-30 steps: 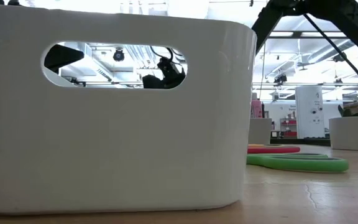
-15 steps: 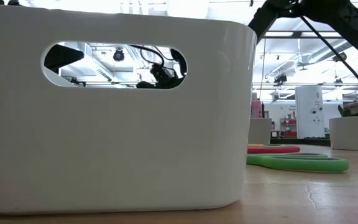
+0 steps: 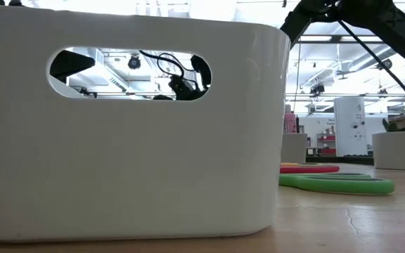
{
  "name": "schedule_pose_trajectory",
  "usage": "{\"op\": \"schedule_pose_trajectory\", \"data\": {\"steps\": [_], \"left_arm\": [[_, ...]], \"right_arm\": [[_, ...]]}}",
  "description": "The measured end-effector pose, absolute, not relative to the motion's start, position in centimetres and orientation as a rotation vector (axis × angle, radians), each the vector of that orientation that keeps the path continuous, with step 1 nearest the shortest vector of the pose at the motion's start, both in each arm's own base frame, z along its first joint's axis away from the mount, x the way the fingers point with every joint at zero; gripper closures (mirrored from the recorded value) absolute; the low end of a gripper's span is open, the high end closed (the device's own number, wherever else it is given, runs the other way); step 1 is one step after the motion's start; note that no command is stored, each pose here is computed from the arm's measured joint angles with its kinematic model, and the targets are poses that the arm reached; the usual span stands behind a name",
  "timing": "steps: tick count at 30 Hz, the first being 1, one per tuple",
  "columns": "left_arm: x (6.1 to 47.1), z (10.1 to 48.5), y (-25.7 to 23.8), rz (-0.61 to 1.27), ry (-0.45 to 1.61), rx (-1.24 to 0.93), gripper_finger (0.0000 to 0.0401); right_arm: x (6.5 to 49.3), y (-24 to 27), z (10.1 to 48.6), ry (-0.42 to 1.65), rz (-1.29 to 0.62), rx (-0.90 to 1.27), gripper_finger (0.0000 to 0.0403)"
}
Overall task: Pick & Place Paint Supplies
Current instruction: Put the small blue paint bottle into the gray bin
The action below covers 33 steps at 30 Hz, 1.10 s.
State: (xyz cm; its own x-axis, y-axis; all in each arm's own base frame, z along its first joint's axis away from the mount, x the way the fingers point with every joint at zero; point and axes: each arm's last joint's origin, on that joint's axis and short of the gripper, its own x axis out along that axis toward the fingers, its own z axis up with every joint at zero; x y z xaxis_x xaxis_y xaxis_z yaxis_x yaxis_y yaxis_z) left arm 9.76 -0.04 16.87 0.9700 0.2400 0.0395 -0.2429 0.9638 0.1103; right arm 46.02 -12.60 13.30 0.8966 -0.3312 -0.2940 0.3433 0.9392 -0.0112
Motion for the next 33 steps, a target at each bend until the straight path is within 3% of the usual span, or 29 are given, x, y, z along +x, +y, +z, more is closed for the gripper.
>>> {"op": "schedule_pose_trajectory", "data": {"steps": [5,18,27,33], "left_arm": [[9.8,16.9,0.0,0.244,-0.026,0.115,0.0354],[9.8,16.9,0.0,0.244,-0.026,0.115,0.0354],[9.8,16.9,0.0,0.244,-0.026,0.115,0.0354],[9.8,16.9,0.0,0.244,-0.026,0.115,0.0354]], "right_arm": [[46.0,-12.6,13.3,0.297,-0.35,0.041,0.0171],[46.0,-12.6,13.2,0.303,-0.351,0.048,0.029],[46.0,-12.6,13.2,0.311,-0.352,0.051,0.0291],[45.4,-12.5,15.4,0.317,-0.389,0.047,0.0291]]}}
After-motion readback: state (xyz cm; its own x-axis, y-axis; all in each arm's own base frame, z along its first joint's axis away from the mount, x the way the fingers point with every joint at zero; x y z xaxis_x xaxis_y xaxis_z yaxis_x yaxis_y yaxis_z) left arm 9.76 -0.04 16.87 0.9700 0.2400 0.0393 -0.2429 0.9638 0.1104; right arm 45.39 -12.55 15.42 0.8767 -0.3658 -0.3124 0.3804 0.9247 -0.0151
